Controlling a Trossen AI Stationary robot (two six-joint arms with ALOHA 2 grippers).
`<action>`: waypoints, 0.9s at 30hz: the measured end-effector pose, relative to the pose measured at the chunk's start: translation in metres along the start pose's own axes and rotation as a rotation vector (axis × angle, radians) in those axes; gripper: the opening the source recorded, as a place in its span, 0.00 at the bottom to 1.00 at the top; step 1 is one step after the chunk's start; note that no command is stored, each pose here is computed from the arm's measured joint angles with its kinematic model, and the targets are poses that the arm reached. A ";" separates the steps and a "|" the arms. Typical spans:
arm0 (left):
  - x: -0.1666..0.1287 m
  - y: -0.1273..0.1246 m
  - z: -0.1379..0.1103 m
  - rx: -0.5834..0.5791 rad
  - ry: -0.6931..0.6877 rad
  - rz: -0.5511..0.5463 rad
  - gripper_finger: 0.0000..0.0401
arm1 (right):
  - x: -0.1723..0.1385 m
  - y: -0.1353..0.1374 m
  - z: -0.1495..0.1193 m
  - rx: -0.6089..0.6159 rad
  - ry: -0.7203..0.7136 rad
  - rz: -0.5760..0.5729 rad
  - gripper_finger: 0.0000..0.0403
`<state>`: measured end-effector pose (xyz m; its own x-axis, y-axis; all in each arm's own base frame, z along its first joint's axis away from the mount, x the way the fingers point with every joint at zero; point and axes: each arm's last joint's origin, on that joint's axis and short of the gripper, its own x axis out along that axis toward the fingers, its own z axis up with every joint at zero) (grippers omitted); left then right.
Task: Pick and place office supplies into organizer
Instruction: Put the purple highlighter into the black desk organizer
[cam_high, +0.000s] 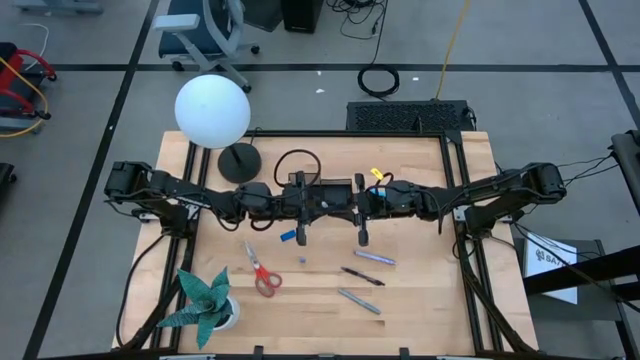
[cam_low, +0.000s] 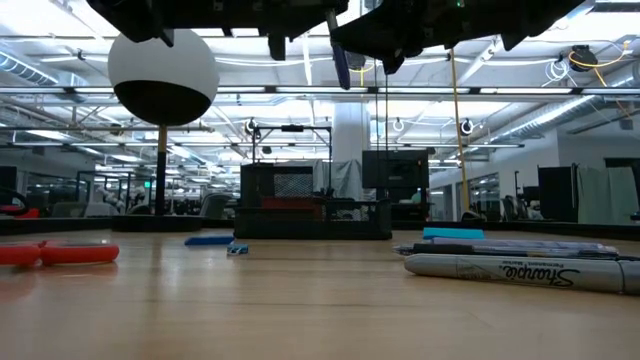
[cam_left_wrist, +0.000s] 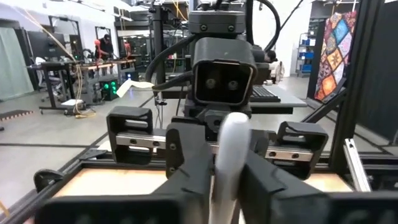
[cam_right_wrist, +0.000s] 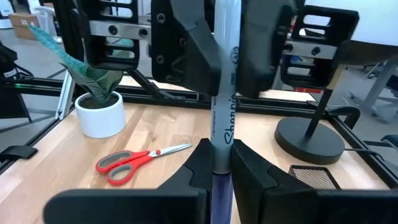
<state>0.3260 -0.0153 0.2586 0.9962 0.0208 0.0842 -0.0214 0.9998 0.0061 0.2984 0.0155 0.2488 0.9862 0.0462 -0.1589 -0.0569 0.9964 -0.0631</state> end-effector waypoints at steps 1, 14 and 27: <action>0.000 0.000 0.000 0.010 0.000 -0.001 0.10 | 0.000 0.000 0.000 0.001 0.000 -0.001 0.06; 0.000 0.000 -0.003 0.023 0.027 0.017 0.10 | 0.000 -0.001 0.000 -0.007 0.002 -0.041 0.18; -0.004 0.001 0.003 -0.084 0.024 0.019 0.10 | -0.015 -0.001 0.004 -0.094 0.078 -0.039 0.20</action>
<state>0.3222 -0.0148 0.2611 0.9974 0.0389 0.0598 -0.0341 0.9963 -0.0791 0.2844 0.0140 0.2554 0.9730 -0.0015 -0.2307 -0.0369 0.9861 -0.1620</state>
